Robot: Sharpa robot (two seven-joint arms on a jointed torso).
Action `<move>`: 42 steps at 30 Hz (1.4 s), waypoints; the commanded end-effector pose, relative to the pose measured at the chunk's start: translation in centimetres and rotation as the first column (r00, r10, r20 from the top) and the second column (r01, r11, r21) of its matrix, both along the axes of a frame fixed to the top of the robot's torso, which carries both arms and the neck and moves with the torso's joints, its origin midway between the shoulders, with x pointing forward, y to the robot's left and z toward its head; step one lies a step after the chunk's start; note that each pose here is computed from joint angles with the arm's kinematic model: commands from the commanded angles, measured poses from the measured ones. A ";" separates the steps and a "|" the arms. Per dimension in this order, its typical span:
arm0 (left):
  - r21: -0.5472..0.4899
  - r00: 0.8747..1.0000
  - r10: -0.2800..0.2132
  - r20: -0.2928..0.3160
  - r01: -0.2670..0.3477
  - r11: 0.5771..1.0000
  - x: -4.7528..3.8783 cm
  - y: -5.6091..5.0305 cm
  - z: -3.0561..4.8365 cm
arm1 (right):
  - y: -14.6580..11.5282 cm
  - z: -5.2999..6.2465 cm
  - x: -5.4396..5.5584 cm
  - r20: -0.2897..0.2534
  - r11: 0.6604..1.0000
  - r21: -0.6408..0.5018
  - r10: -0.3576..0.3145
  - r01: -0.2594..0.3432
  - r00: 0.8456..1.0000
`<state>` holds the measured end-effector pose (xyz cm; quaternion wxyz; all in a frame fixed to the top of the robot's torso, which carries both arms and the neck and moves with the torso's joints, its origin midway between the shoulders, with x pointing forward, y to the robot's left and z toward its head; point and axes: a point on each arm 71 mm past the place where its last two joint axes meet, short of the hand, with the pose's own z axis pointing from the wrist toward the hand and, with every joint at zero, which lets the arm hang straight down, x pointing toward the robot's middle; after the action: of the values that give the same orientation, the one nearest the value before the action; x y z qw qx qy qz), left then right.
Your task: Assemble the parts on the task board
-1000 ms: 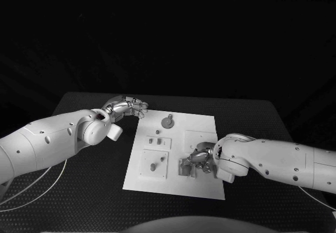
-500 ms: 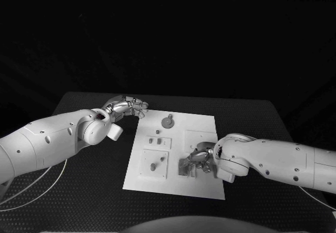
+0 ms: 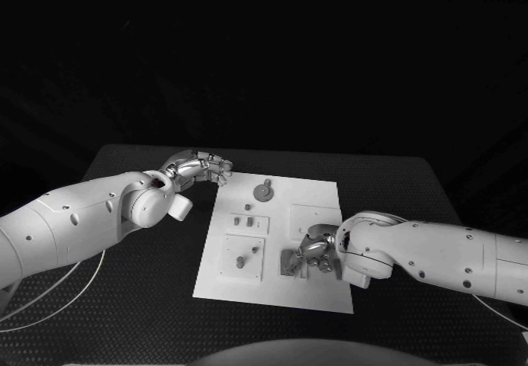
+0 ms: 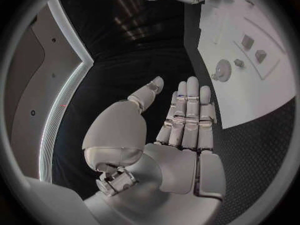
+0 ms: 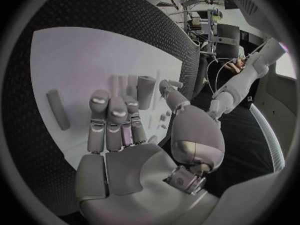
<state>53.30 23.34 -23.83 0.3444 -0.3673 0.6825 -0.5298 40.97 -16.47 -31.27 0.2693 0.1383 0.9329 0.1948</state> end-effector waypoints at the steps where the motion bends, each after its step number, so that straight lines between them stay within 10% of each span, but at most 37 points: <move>1: -0.013 1.000 -0.011 0.003 0.011 1.000 -0.03 -0.2 0.12 | 0.2 -0.3 -0.5 0.014 0.995 -0.044 0.092 -0.091 0.996; 42: -0.013 1.000 -0.015 -0.001 0.015 1.000 -0.06 -0.2 0.10 | -0.1 -0.6 -0.2 0.065 0.989 -0.097 0.119 -0.113 0.991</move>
<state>53.29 23.39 -23.84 0.3436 -0.3673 0.6830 -0.5297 40.87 -15.92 -31.30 0.3048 0.0678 0.9309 0.1895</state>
